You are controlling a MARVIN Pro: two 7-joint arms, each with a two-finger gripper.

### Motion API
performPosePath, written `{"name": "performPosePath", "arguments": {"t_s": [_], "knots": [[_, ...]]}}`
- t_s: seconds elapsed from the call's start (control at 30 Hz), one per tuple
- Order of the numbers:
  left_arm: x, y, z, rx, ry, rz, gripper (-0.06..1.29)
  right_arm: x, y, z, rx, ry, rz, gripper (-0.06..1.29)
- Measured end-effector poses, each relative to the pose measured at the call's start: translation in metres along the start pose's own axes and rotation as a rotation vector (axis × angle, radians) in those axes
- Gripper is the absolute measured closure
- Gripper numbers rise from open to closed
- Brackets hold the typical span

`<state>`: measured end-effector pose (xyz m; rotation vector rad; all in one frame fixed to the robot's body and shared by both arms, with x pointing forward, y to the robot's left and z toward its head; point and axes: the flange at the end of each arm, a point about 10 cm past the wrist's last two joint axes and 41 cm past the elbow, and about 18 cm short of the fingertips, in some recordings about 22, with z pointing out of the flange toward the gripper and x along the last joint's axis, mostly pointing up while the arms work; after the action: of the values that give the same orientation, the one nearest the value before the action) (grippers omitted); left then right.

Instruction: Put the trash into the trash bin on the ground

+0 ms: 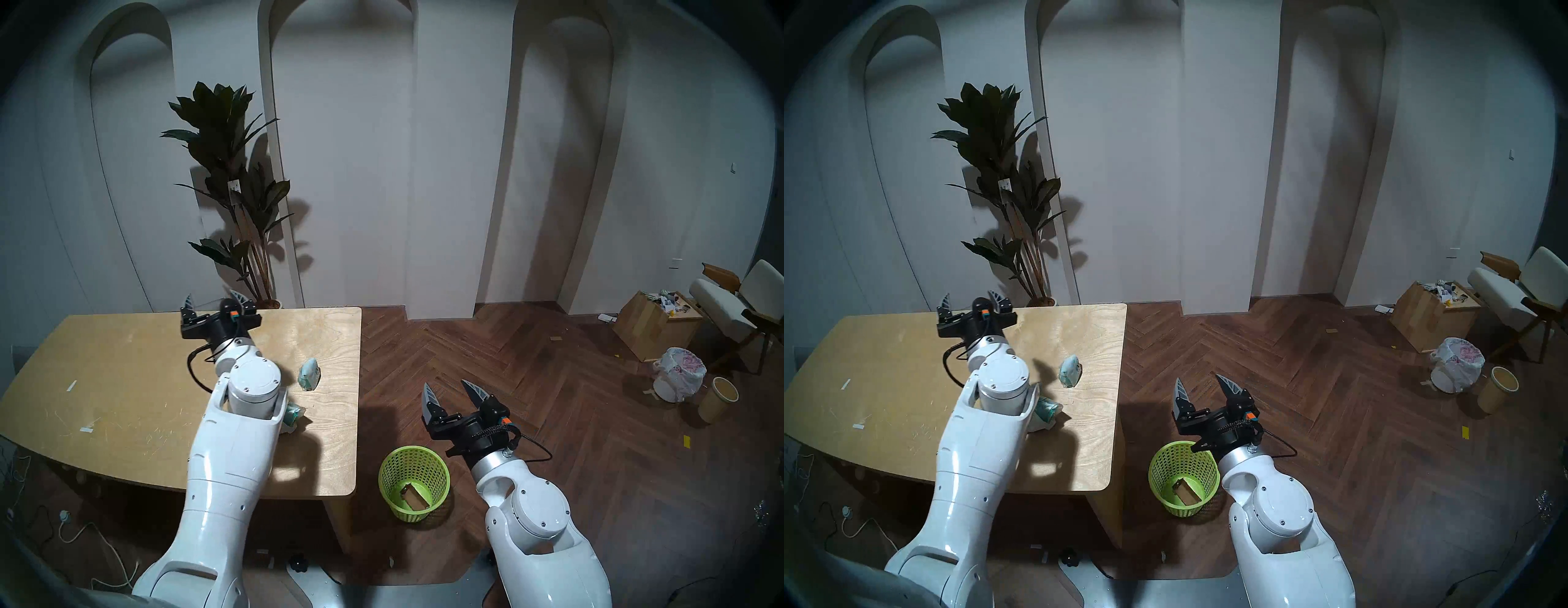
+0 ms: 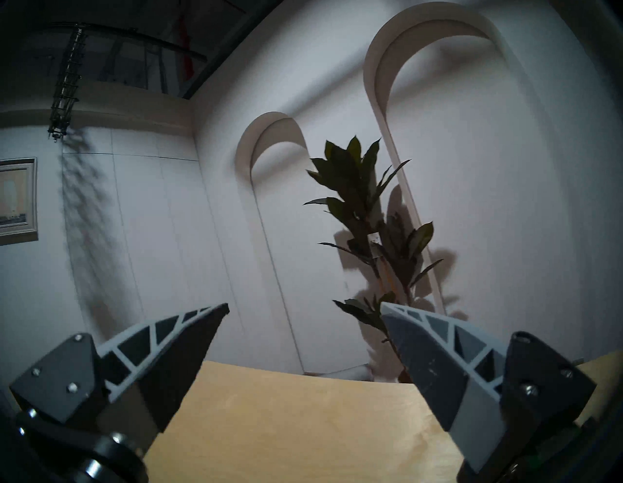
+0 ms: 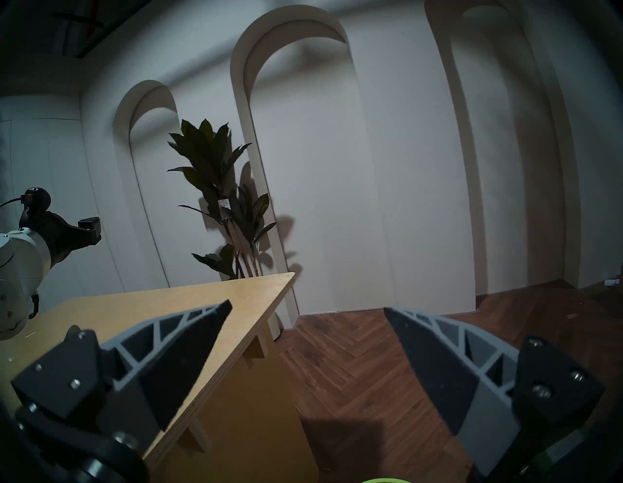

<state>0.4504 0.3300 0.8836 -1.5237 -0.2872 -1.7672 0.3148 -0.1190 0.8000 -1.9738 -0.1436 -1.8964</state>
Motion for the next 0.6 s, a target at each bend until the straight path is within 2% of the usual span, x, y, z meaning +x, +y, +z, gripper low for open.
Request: {"name": "performPosePath", "arguments": {"t_s": [0.27,0.6], "knots": [[-0.008,-0.044,-0.001,0.048,-0.012,0.041,0.02,-0.003,-0.020,0.015,0.086,-0.034,-0.018,-0.02],[-0.013,-0.080,-0.013,0.018,-0.045,0.052,0.02,-0.005,-0.044,0.038,0.177,-0.076,-0.047,-0.02]]}}
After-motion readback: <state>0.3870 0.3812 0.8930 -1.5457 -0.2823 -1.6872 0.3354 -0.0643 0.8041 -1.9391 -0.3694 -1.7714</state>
